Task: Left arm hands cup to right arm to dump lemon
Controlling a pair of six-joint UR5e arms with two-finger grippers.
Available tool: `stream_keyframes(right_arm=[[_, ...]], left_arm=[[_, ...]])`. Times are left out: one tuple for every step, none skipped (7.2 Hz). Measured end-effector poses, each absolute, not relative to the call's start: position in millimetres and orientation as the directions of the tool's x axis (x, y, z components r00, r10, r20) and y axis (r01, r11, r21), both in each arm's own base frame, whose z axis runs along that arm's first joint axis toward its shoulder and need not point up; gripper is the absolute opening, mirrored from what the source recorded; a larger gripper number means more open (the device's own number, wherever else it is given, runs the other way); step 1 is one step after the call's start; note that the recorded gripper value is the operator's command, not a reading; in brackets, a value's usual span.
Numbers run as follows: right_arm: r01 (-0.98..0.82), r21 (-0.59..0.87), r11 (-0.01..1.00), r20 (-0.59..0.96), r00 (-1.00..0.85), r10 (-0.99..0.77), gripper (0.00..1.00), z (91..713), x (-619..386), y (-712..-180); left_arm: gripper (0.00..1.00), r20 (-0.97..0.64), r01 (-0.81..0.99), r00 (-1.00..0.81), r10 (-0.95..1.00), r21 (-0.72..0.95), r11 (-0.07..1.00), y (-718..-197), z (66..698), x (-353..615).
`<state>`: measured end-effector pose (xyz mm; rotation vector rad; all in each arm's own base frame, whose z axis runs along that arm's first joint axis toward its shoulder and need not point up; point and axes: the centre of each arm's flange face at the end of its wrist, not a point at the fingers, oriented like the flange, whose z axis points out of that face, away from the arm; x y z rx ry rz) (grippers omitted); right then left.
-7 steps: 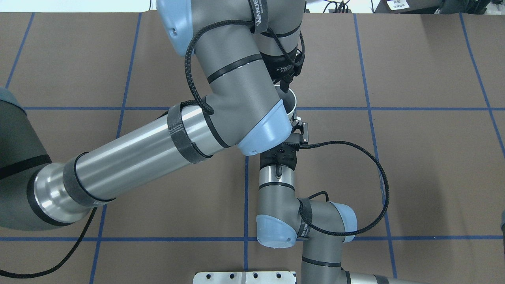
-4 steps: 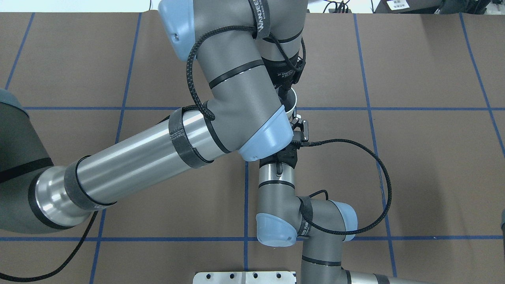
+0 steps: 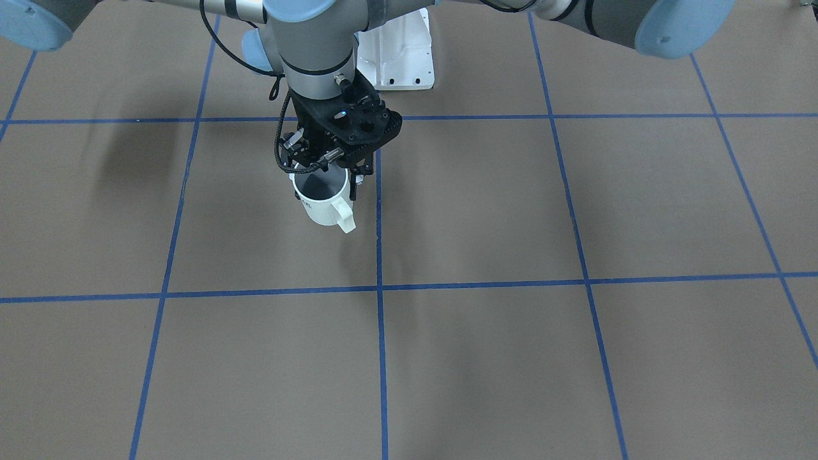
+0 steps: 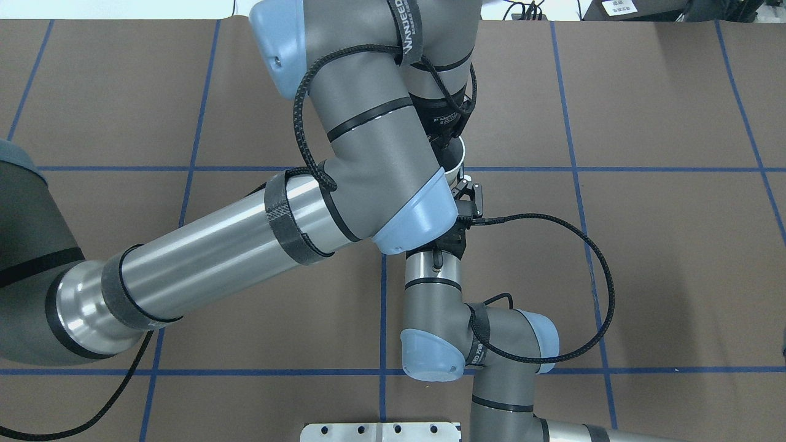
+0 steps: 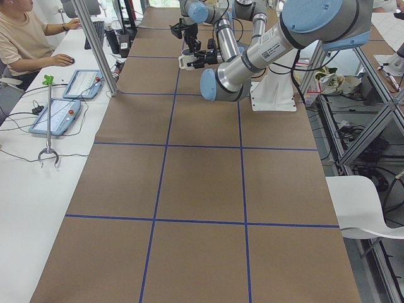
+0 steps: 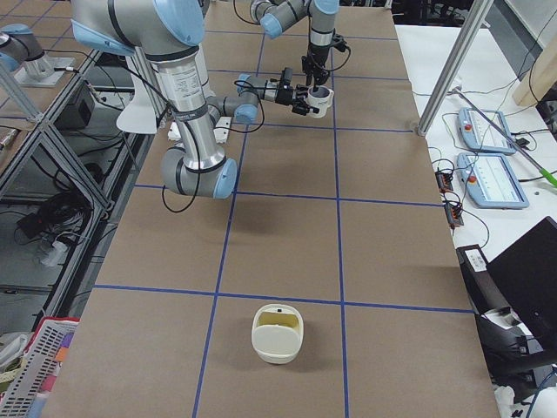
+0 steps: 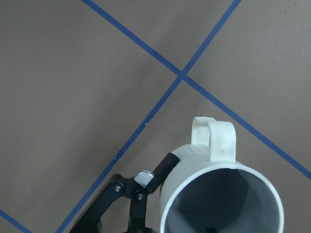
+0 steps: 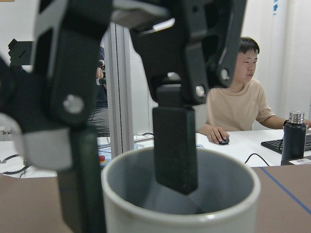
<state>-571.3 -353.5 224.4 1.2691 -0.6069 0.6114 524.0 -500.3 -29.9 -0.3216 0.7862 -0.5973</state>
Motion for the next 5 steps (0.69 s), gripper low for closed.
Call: stream_keyframes(right_arm=[[-0.714, 0.675, 0.187, 0.713, 0.696, 0.083, 0.0, 224.4, -570.8, -353.7], [-0.714, 0.675, 0.186, 0.713, 0.696, 0.084, 0.0, 224.9, -570.2, -353.8], [-0.714, 0.675, 0.185, 0.713, 0.696, 0.084, 0.0, 225.5, -569.8, -353.7], [-0.714, 0.676, 0.184, 0.713, 0.696, 0.084, 0.0, 225.8, -569.2, -354.0], [-0.716, 0.674, 0.183, 0.714, 0.695, 0.085, 0.0, 225.1, -568.3, -354.1]], left_arm=[[0.43, -0.564, 0.38, 0.555, -0.611, -0.481, 0.79, -500.4, -29.7, 524.1], [0.43, -0.563, 0.381, 0.555, -0.612, -0.482, 0.789, -500.6, -29.5, 524.4], [0.43, -0.563, 0.381, 0.556, -0.612, -0.481, 0.789, -500.7, -29.3, 524.5], [0.43, -0.563, 0.382, 0.556, -0.612, -0.481, 0.789, -500.8, -29.1, 524.6], [0.43, -0.562, 0.382, 0.556, -0.612, -0.482, 0.789, -501.1, -28.7, 525.0]])
